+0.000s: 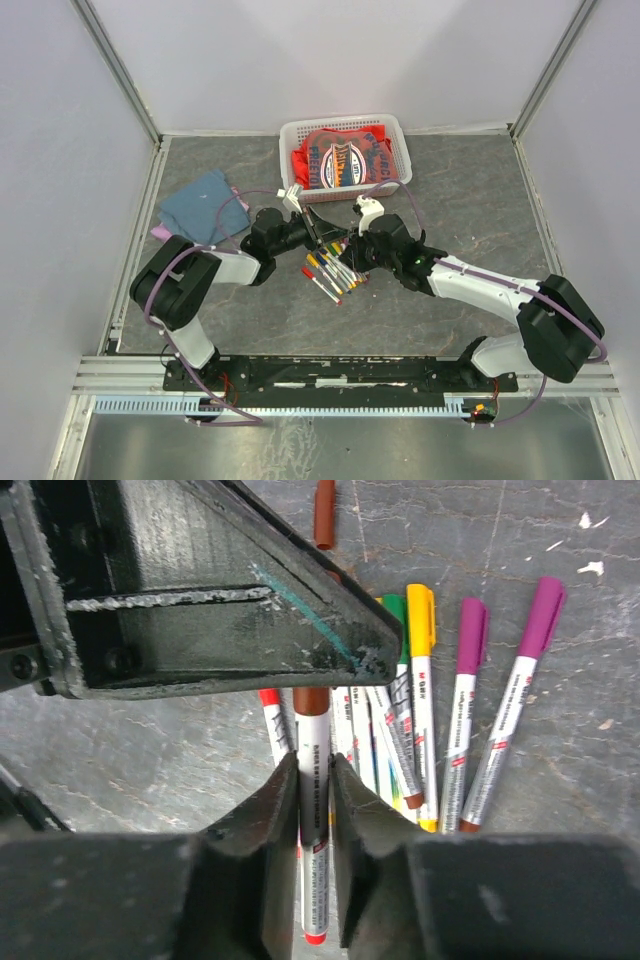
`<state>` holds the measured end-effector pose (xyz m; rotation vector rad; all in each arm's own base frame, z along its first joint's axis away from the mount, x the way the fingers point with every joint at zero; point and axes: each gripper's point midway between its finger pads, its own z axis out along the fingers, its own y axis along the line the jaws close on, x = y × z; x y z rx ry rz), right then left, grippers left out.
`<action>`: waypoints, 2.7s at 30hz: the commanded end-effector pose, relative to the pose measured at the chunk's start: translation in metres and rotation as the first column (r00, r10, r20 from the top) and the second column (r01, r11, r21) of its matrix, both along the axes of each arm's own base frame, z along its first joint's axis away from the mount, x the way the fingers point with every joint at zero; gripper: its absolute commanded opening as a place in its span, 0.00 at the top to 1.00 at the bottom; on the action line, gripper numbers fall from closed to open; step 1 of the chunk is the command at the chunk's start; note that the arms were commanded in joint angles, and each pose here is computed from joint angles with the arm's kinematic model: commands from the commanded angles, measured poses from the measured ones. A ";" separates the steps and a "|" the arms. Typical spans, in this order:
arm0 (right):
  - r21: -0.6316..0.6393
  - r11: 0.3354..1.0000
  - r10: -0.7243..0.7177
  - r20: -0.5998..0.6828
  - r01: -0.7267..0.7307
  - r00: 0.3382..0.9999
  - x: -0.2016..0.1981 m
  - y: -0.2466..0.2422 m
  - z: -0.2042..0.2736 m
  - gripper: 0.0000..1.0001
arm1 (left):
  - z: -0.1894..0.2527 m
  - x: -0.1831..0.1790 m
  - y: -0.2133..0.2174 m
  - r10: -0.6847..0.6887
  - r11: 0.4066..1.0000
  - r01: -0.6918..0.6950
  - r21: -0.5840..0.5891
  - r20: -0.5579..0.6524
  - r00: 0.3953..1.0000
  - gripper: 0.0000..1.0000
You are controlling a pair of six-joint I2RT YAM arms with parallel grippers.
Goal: Open the pen caps
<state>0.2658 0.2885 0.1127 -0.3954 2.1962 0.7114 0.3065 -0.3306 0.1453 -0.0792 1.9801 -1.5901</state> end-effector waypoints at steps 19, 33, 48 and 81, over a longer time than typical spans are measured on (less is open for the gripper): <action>-0.093 0.996 0.017 0.033 -0.014 0.999 -0.004 -0.015 -0.013 0.99 | 0.017 0.079 0.041 0.336 0.935 -0.338 0.104 0.034 0.941 0.97; -0.042 0.999 -0.002 0.055 0.004 0.998 -0.005 -0.017 -0.008 0.99 | 0.021 0.090 0.064 0.430 0.903 -0.430 0.011 0.005 0.903 0.97; 0.015 0.997 -0.071 0.067 0.070 0.995 0.003 -0.030 0.011 0.99 | -0.002 0.087 0.077 0.398 0.917 -0.398 -0.010 -0.046 0.916 0.97; -0.430 0.814 -0.399 0.073 0.390 0.914 0.066 -0.108 -0.059 0.82 | -0.122 0.053 0.129 0.537 0.778 -0.441 0.448 -0.109 0.837 0.81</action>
